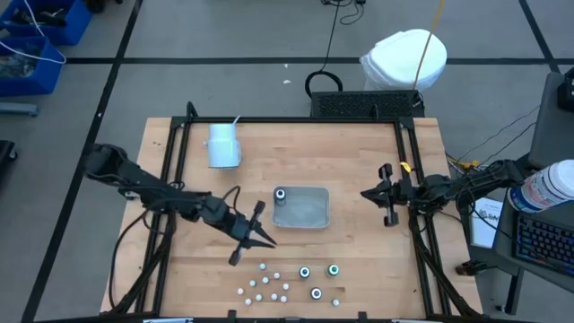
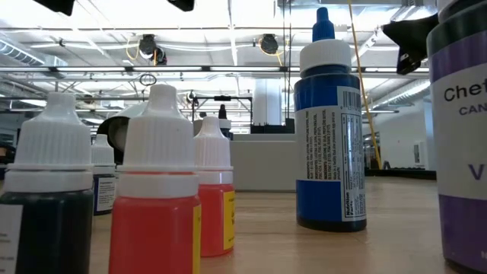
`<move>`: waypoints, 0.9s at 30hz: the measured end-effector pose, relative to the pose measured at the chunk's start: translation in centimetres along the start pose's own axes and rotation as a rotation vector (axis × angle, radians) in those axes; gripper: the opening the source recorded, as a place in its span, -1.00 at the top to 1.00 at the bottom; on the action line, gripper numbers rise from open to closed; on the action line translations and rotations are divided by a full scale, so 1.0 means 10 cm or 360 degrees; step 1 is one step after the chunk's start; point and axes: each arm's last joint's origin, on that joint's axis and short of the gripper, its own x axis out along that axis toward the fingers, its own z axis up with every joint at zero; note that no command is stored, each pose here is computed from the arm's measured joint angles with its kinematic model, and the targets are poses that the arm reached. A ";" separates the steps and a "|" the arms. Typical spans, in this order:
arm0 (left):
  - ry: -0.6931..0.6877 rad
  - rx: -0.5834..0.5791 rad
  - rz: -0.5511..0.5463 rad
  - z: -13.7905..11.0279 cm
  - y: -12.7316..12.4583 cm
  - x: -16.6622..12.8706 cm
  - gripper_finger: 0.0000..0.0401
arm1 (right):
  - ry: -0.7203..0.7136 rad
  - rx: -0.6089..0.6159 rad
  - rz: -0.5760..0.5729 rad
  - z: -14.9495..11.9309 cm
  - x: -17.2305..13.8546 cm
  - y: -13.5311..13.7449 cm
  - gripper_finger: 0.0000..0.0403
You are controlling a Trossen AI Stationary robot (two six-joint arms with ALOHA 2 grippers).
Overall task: Pick & Place food coloring
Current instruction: Put the large blue food coloring bottle into the white container
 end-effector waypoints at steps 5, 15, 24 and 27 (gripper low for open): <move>0.0046 -0.0058 -0.0008 -0.07 0.00 0.15 0.79 | 0.0001 0.0000 0.0007 0.00 0.00 0.00 1.00; 0.0094 -0.0002 -0.0006 -0.13 -0.04 0.76 0.79 | 0.0002 0.0019 0.0013 0.00 0.00 0.01 1.00; 0.0299 -0.0058 0.0069 -0.12 -0.03 1.05 0.79 | 0.0002 -0.0087 0.0012 0.00 0.00 0.01 1.00; 0.0355 -0.0071 0.0057 -0.20 -0.06 1.12 0.79 | -0.0003 -0.0123 0.0011 0.00 0.00 0.01 1.00</move>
